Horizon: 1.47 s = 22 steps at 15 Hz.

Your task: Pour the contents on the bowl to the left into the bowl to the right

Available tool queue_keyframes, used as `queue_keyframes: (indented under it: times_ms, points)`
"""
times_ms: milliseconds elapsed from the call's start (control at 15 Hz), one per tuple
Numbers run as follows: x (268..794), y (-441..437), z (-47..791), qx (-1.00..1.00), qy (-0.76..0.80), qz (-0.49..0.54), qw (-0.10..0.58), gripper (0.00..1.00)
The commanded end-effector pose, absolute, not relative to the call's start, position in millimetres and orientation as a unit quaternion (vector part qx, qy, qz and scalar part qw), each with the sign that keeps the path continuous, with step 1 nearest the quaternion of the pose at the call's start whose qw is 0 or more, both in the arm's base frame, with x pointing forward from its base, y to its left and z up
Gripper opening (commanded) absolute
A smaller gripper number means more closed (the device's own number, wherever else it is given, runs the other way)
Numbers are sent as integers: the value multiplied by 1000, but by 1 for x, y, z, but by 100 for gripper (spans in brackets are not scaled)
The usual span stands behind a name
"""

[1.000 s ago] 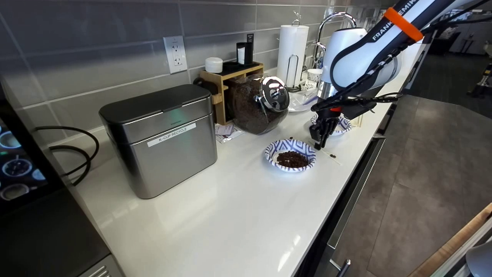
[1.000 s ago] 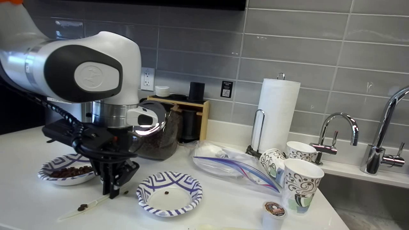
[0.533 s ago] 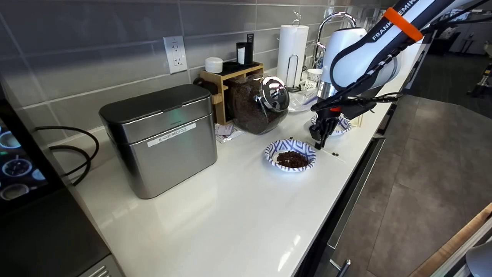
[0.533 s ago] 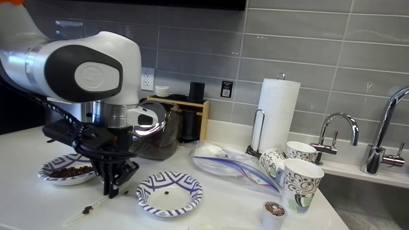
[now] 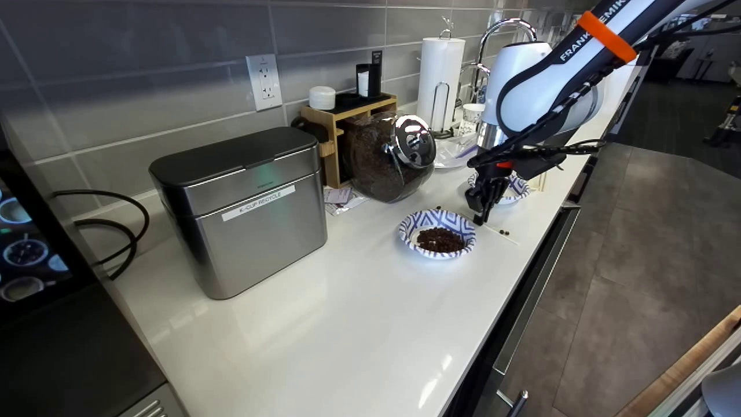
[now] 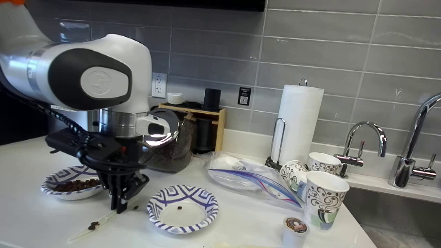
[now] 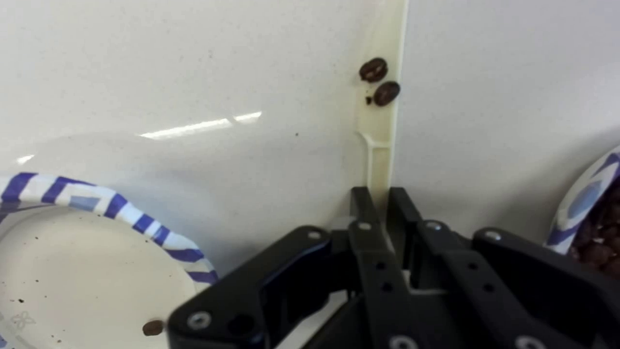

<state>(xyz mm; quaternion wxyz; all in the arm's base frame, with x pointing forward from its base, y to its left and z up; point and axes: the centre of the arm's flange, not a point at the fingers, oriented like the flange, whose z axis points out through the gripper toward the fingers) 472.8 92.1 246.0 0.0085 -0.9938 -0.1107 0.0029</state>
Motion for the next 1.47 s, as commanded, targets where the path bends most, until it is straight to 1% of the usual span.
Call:
queue_keyframes:
  times_ms: [0,1400]
  points:
    - [475,99,240,-994,-108,23,1,3]
    - [487,91,261,-993,-109,40,-13,3]
